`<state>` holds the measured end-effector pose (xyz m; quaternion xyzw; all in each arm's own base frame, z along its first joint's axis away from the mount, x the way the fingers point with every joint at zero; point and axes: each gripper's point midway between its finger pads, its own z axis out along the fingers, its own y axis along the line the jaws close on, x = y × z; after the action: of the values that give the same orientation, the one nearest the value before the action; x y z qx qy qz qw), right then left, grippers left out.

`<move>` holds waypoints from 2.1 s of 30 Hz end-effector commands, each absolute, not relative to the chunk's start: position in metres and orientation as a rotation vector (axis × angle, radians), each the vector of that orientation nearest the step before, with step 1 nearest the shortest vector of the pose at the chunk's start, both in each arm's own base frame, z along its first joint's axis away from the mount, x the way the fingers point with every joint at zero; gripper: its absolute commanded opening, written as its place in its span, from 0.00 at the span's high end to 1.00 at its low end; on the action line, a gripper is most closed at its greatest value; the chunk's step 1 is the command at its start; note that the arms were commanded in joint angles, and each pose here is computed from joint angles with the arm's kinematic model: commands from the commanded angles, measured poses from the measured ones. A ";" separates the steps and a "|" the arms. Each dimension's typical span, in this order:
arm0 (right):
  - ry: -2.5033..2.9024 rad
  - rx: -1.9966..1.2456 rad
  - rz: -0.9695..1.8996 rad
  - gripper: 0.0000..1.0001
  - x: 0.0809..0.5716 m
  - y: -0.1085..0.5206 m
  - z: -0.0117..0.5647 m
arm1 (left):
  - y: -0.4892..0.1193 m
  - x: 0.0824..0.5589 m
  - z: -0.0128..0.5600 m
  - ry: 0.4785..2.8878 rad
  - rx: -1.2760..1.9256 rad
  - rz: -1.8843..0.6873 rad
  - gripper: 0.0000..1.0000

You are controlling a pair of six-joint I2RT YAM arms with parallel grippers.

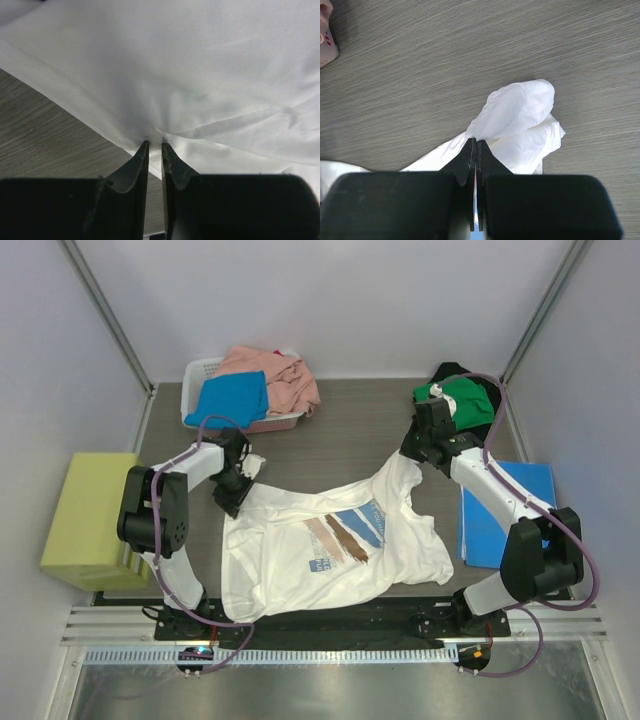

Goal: Fold and stack the t-shirts
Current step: Flatten the tshirt out

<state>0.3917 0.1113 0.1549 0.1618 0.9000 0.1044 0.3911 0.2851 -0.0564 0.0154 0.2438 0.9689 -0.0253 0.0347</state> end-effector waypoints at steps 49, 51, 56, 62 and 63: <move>1.410 0.281 0.638 0.99 0.259 0.082 0.502 | 0.012 0.311 0.383 2.104 0.332 0.278 1.00; 1.349 0.278 0.647 0.99 0.236 0.074 0.522 | 0.020 0.295 0.424 1.995 0.279 0.319 1.00; 1.235 0.257 0.665 0.99 0.183 0.058 0.574 | 0.034 0.250 0.495 1.799 0.224 0.397 1.00; 1.074 0.191 0.674 0.99 0.126 0.044 0.628 | 0.040 0.209 0.517 1.706 0.191 0.414 1.00; 1.036 0.183 0.679 0.99 0.112 0.040 0.639 | 0.043 0.204 0.519 1.694 0.178 0.424 1.00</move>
<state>0.1418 0.0487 0.6111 0.1045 0.5206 0.3223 0.7837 0.2157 0.0294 0.5240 0.0897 0.7372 0.1544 0.6517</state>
